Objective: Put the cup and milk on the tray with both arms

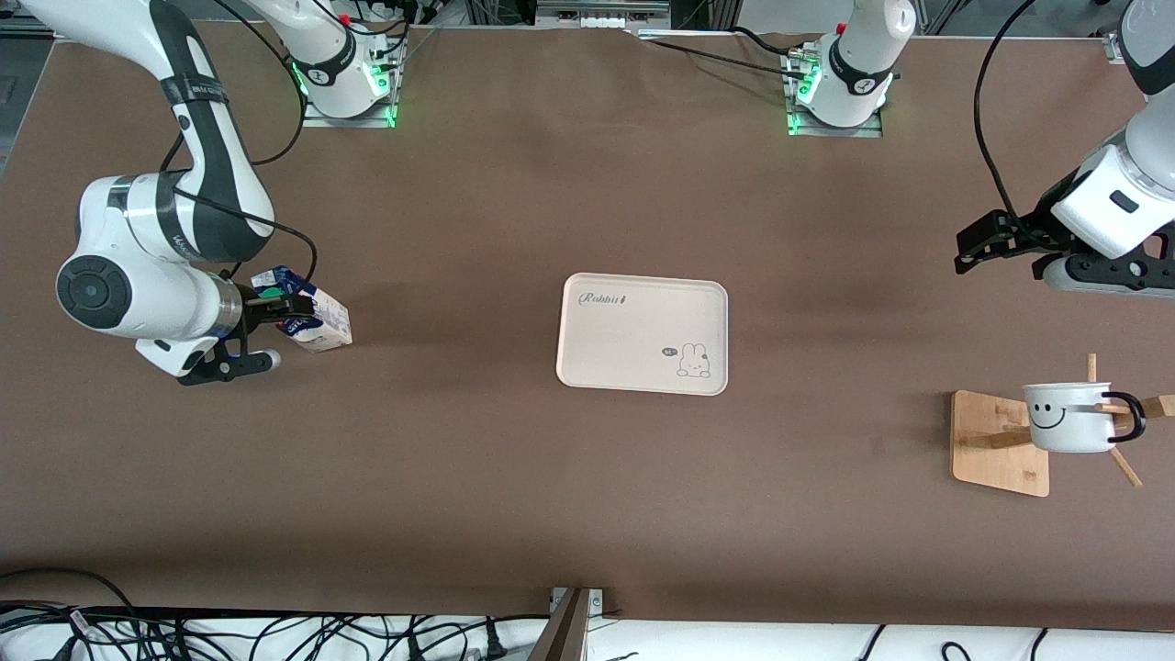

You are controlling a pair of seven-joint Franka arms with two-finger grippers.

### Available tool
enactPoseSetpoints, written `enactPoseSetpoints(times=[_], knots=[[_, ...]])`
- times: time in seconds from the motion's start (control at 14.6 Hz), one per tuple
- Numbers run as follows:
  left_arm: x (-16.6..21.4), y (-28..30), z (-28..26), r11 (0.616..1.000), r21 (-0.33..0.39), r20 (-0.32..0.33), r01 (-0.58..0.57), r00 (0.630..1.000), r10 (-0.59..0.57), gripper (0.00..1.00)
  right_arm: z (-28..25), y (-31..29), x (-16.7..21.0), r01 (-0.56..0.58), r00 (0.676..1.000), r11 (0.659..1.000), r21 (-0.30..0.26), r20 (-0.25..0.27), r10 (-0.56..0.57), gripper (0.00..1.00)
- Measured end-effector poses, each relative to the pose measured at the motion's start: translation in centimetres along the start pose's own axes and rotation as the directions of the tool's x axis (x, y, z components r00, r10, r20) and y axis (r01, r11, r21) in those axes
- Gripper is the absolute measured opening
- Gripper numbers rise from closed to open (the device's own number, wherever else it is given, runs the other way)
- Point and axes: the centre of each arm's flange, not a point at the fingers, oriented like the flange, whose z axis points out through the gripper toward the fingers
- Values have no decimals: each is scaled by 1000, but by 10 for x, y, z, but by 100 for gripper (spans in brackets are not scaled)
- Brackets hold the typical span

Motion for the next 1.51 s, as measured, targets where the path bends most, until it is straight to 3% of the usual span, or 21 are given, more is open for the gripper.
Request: enactPoseSetpoints(times=[0.82,1.17,1.51], knots=[[0,14,-3,999,36,-7,-36,999,36,100,5,-3,-24,28,999,1000,2,16,-28,100],[-3,23,-8,998,36,-5,-52,999,52,100,9,-2,-25,108,994,994,4,19,-108,100],[-3,24,-8,998,38,-2,-55,998,55,100,23,-2,-31,113,992,994,10,48,-113,100]])
